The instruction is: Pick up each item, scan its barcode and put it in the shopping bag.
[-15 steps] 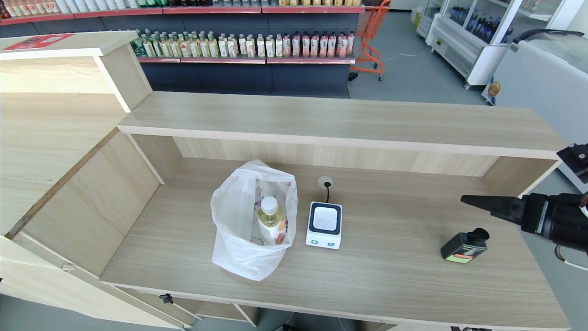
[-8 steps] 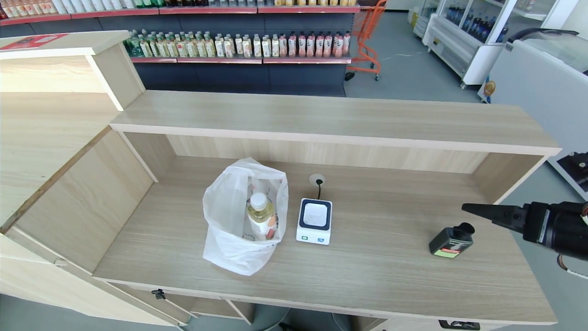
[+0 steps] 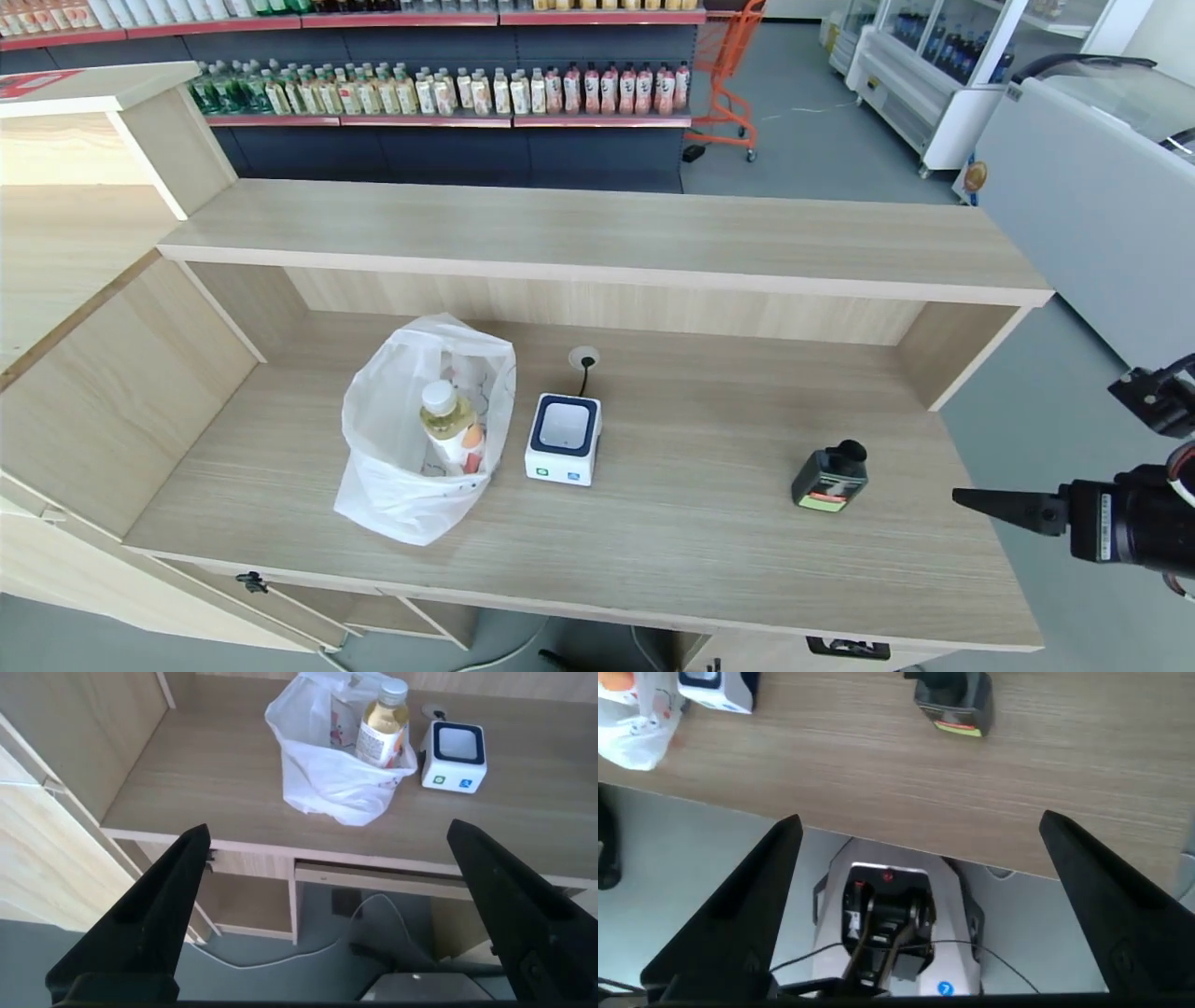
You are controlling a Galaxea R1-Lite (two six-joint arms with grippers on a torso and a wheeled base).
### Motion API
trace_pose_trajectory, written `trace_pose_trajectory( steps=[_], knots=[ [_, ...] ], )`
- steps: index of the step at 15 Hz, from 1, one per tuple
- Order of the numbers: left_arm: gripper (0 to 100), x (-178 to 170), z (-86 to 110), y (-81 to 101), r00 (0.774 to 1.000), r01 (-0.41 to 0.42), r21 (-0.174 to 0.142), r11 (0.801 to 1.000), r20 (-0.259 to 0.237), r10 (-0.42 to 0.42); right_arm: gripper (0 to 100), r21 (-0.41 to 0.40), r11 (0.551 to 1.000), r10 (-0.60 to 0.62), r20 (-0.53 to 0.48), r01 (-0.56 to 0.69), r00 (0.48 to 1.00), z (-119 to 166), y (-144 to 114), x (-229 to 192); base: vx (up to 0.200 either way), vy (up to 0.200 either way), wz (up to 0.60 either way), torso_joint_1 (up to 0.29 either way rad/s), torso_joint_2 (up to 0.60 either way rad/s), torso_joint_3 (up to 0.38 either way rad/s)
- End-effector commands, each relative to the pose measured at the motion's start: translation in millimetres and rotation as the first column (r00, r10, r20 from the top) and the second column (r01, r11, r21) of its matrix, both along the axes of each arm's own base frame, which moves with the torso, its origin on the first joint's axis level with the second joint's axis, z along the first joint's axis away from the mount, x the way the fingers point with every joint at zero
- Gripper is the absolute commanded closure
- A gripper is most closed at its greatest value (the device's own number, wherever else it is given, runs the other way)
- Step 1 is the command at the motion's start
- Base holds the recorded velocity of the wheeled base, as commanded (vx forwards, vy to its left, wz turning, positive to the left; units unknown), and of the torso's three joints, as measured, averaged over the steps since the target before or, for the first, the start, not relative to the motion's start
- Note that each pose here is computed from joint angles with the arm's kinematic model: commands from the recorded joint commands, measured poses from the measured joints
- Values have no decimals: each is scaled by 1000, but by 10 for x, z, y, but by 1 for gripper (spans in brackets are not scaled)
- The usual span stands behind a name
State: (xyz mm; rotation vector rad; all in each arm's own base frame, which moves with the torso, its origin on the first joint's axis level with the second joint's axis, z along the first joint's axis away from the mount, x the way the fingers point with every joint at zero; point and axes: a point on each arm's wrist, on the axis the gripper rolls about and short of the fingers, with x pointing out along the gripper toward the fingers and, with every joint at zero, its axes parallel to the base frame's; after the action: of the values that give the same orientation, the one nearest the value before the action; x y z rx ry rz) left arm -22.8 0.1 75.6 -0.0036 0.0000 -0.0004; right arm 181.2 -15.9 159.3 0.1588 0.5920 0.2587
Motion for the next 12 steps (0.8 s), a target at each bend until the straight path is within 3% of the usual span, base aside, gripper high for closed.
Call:
trace_pose_trajectory(
  steps=[1, 2, 3, 6, 7, 10, 12],
  knots=[
    [0, 0, -1, 0, 1000, 1, 4, 1000, 0, -1, 0, -242, 967, -103, -85, 80, 991, -227, -252, 145, 0, 0, 0, 0, 0, 0],
    [0, -1, 3, 0, 1000, 1, 5, 1000, 2, -1, 0, -352, 933, -120, -112, 73, 986, -304, -347, 198, 0, 0, 0, 0, 0, 0],
    [0, 0, -1, 0, 1000, 1, 4, 1000, 0, -1, 0, -408, 913, -90, -129, 30, 988, -369, -375, 271, 0, 0, 0, 0, 0, 0],
    [0, 0, -1, 0, 1000, 1, 4, 1000, 0, -1, 0, -472, 881, -17, -116, -40, 993, -462, -287, 494, 0, 0, 0, 0, 0, 0],
    [0, 0, -1, 0, 1000, 1, 4, 1000, 0, -1, 0, -517, 853, 43, -76, -76, 996, -527, -124, 747, 0, 0, 0, 0, 0, 0],
    [0, 0, -1, 0, 1000, 1, 4, 1000, 0, -1, 0, -498, 854, 217, 72, -153, 974, -748, 333, 1154, 0, 0, 0, 0, 0, 0],
    [0, 0, -1, 0, 1000, 1, 4, 1000, 0, -1, 0, -471, 851, 294, 60, -232, 954, -866, 527, 1187, 0, 0, 0, 0, 0, 0]
  ],
)
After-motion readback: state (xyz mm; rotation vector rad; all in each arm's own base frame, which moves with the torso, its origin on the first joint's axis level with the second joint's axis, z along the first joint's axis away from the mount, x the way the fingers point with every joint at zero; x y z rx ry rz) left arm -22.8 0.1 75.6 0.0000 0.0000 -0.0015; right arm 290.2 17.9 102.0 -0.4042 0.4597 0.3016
